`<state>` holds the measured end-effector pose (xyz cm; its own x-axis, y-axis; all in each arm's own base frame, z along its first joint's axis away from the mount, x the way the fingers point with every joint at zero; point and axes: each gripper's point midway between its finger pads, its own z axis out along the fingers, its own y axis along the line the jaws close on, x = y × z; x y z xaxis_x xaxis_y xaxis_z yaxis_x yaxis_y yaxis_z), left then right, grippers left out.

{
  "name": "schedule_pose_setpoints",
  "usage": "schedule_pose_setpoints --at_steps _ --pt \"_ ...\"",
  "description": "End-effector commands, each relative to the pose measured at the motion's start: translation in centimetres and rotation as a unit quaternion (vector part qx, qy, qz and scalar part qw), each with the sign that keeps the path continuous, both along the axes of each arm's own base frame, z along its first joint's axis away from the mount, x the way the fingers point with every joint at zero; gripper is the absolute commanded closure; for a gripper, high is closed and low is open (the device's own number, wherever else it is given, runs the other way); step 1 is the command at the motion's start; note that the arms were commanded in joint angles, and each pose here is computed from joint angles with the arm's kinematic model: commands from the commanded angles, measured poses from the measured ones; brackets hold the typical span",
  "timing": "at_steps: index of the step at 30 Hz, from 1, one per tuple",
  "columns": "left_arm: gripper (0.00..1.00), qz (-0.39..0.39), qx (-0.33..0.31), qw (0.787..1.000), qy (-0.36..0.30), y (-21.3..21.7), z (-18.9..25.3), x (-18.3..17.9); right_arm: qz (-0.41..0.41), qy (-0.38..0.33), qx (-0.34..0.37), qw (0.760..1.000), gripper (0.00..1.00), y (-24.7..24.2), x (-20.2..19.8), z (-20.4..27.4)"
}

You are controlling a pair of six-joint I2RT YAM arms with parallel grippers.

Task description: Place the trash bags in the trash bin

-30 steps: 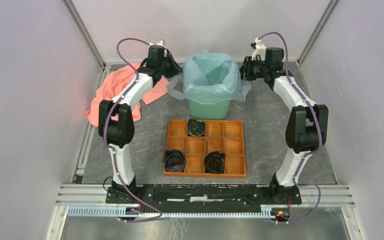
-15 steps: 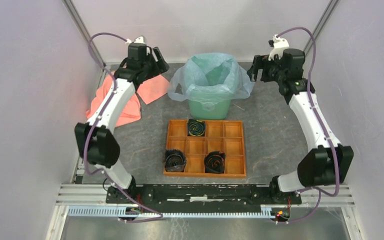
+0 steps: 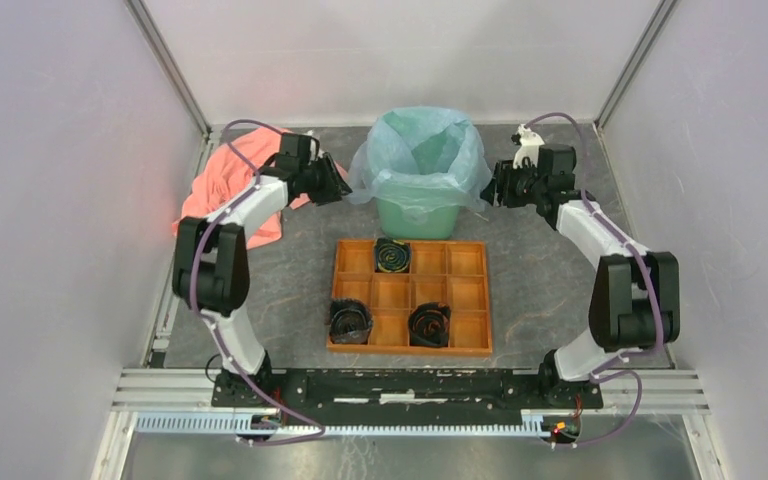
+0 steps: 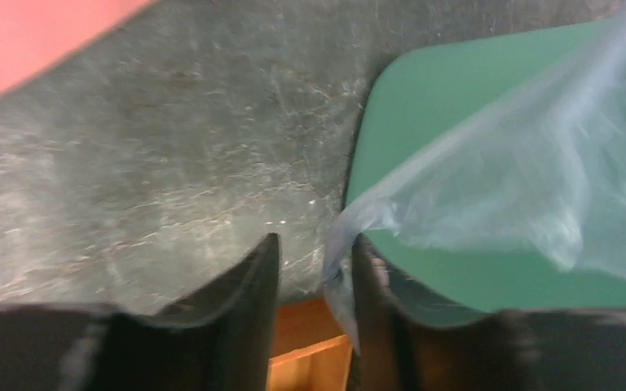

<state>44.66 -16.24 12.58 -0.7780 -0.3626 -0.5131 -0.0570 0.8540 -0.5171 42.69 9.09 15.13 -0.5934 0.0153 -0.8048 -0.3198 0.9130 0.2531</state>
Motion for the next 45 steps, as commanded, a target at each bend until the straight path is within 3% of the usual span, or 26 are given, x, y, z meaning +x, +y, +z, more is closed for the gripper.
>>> schedule_pose_setpoints --at_steps 1,3,6,14,19,26,34,38,41,45 --pt "0.62 -0.050 -0.099 0.994 0.009 -3.7 -1.2 0.5 0.040 -0.029 0.072 0.996 0.52 2.6 0.8 -1.1" --pt "0.79 -0.053 -0.099 0.993 0.043 -3.9 -3.3 0.5 0.039 -0.022 0.078 0.996 0.61 2.8 1.0 -2.3" --pt "0.87 -0.058 -0.095 0.992 0.063 -4.0 -5.0 0.4 0.030 -0.002 0.066 0.997 0.65 2.4 1.1 -4.3" --pt "0.86 -0.049 -0.071 0.993 0.080 -3.5 -6.5 0.3 0.020 0.052 0.021 0.998 0.55 1.4 0.6 -8.1" --pt "0.82 -0.047 -0.047 0.996 0.068 -3.1 -5.5 0.1 -0.030 0.087 -0.048 0.995 0.36 -1.4 0.3 -8.4" --pt "0.80 -0.040 -0.037 0.996 0.067 -2.7 -5.4 0.0 -0.100 0.016 -0.120 0.988 0.05 -5.2 -0.5 -0.1" --pt "0.77 -0.039 -0.035 0.996 0.077 -2.7 -5.8 0.0 -0.089 -0.077 -0.146 0.982 0.02 -5.3 -0.3 10.6" --pt "0.76 -0.041 -0.046 0.995 0.073 -3.0 -5.2 -0.1 -0.022 -0.133 -0.155 0.979 0.02 -0.1 1.7 17.4" --pt "0.70 -0.043 -0.050 0.995 0.072 -3.1 -5.1 -0.1 0.039 -0.179 -0.155 0.971 0.02 6.7 2.2 21.6" --pt "0.66 -0.046 -0.053 0.995 0.072 -3.3 -5.0 -0.2 0.121 -0.211 -0.056 0.968 0.03 13.7 1.9 22.6"
